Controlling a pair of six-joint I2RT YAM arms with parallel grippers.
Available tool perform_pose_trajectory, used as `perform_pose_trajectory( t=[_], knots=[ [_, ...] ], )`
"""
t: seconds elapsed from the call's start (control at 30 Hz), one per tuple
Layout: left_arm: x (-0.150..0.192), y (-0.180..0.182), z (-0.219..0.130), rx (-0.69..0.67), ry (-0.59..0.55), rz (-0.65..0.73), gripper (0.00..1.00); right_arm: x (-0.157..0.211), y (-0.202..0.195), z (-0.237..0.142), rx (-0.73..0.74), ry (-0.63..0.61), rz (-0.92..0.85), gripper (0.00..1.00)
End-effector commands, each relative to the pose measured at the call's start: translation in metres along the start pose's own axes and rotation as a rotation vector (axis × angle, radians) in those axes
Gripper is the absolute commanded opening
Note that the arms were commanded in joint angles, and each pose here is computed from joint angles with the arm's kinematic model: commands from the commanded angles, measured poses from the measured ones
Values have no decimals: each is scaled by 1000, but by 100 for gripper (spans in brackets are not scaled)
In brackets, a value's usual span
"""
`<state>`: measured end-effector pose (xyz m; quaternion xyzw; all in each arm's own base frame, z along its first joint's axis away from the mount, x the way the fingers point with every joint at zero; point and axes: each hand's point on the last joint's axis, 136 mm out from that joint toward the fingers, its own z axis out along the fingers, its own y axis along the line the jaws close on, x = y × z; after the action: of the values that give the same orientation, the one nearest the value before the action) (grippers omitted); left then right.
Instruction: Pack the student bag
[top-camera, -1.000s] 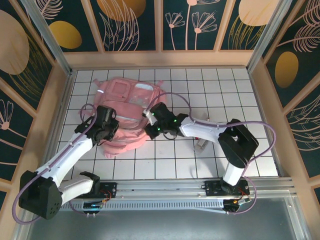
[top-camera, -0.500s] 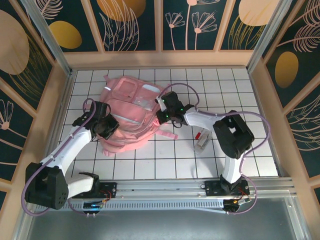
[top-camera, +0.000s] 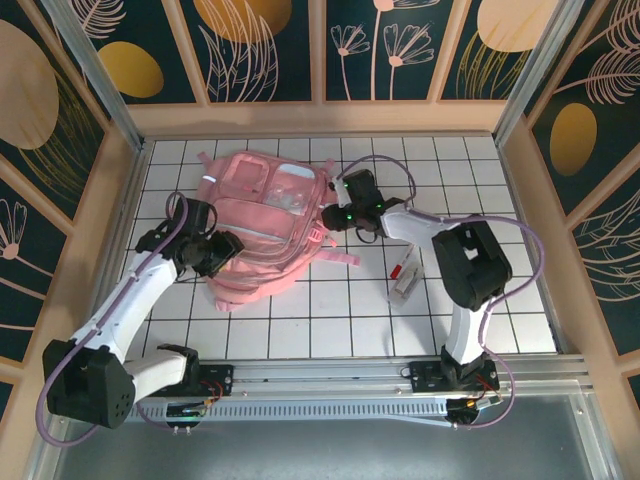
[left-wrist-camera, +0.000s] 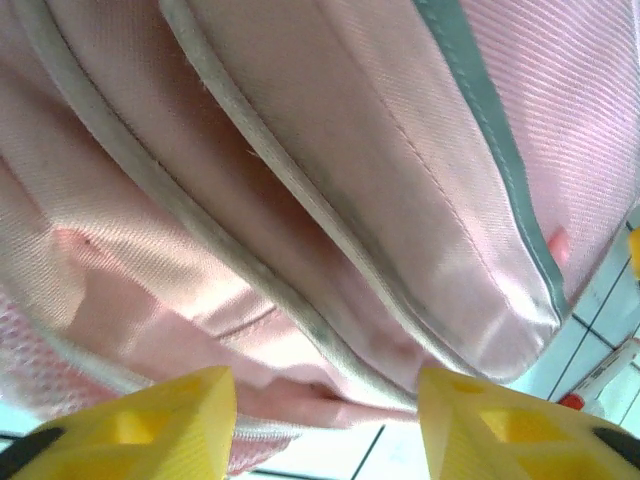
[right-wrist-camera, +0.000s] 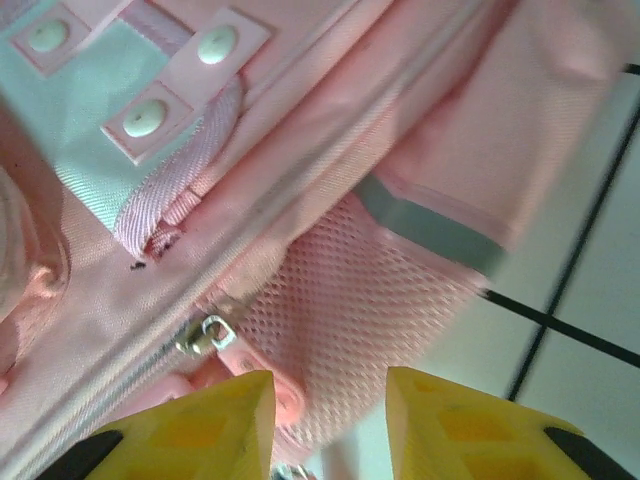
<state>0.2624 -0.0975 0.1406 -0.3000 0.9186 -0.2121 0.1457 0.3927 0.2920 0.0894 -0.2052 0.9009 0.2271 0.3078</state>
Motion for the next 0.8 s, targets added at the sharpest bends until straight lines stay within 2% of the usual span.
perform_pose_trajectory(
  t=[0.0, 0.17, 0.4, 0.63, 0.77],
  knots=[
    [-4, 9, -29, -106, -12, 107, 54, -15, 25, -37, -71, -51, -84, 37],
    [-13, 18, -24, -151, -66, 29, 54, -28, 41, -59, -125, -93, -191, 38],
    [-42, 6, -4, -120, -170, -85, 55, -50, 56, -79, -168, -154, -196, 39],
    [-67, -8, 19, -70, -248, -168, 54, -42, 54, -89, -153, -173, -201, 40],
    [-64, 13, 36, -134, -246, -204, 54, -36, 49, -91, -129, -161, -211, 40]
  ],
)
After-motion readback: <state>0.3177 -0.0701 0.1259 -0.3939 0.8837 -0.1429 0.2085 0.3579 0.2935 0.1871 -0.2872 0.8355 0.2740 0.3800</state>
